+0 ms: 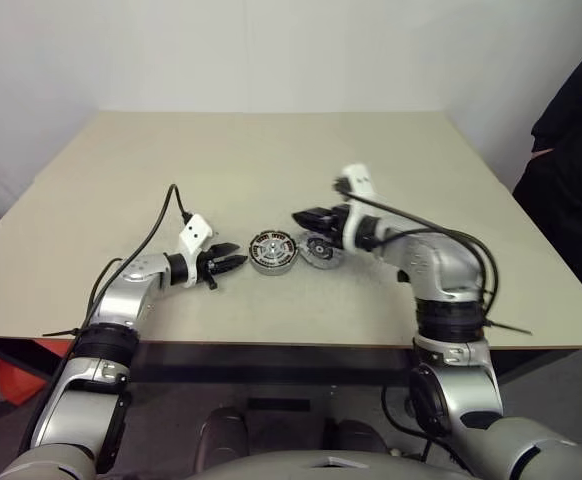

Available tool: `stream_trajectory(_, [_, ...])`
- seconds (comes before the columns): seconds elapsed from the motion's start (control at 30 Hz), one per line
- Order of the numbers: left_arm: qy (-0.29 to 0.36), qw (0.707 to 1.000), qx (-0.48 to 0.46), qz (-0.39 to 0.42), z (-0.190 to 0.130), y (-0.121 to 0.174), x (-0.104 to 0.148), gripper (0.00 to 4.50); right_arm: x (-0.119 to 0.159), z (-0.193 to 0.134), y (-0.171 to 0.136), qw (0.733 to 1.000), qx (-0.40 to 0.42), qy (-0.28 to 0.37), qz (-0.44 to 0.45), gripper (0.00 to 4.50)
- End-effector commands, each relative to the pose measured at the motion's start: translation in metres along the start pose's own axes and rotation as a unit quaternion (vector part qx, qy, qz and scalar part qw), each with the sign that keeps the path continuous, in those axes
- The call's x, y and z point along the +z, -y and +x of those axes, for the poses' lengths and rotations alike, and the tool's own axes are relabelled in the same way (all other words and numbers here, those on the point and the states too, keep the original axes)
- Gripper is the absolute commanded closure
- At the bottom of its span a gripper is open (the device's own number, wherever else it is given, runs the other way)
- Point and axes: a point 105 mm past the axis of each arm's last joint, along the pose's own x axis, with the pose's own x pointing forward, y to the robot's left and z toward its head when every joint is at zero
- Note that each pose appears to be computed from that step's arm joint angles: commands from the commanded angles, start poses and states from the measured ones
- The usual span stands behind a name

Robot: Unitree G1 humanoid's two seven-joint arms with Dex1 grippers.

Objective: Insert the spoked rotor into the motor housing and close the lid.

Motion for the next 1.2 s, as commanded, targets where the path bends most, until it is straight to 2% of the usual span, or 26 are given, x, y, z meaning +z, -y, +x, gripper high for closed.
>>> stream_trajectory(0.03, [0.011, 1.0, -0.009, 0.016, 0.001, 0.0, 0.009, 2.74, -0.02, -0.031, 0.014, 0.993, -0.018, 0.004, 0.115, 2.37])
stream_trajectory(0.13, [0.007, 1.0, -0.015, 0.018, 0.002, -0.001, 0.009, 2.74, -0.031, -0.042, 0.016, 0.984, -0.011, 0.029, 0.173, 1.34])
stream_trajectory(0.27, [0.003, 0.999, -0.023, 0.024, 0.006, -0.002, 0.011, 2.74, -0.043, -0.04, 0.027, 0.964, -0.035, 0.054, 0.259, 0.02])
stream_trajectory(0.53, [0.0, 0.999, -0.024, 0.031, 0.007, -0.004, 0.011, 2.74, -0.054, -0.021, 0.023, 0.944, -0.034, 0.039, 0.326, 0.02])
stream_trajectory(0.73, [-0.005, 0.999, -0.016, 0.03, 0.004, -0.005, 0.008, 2.74, -0.049, -0.011, 0.014, 0.943, 0.001, 0.027, 0.333, 0.02])
stream_trajectory(1.03, [-0.007, 0.999, -0.011, 0.03, 0.0, -0.006, 0.008, 2.74, -0.056, 0.016, 0.007, 0.934, 0.025, -0.011, 0.356, 0.02])
stream_trajectory(1.2, [-0.008, 0.999, -0.011, 0.032, 0.0, -0.004, 0.008, 2.74, -0.058, 0.03, 0.005, 0.944, 0.033, -0.026, 0.329, 0.02])
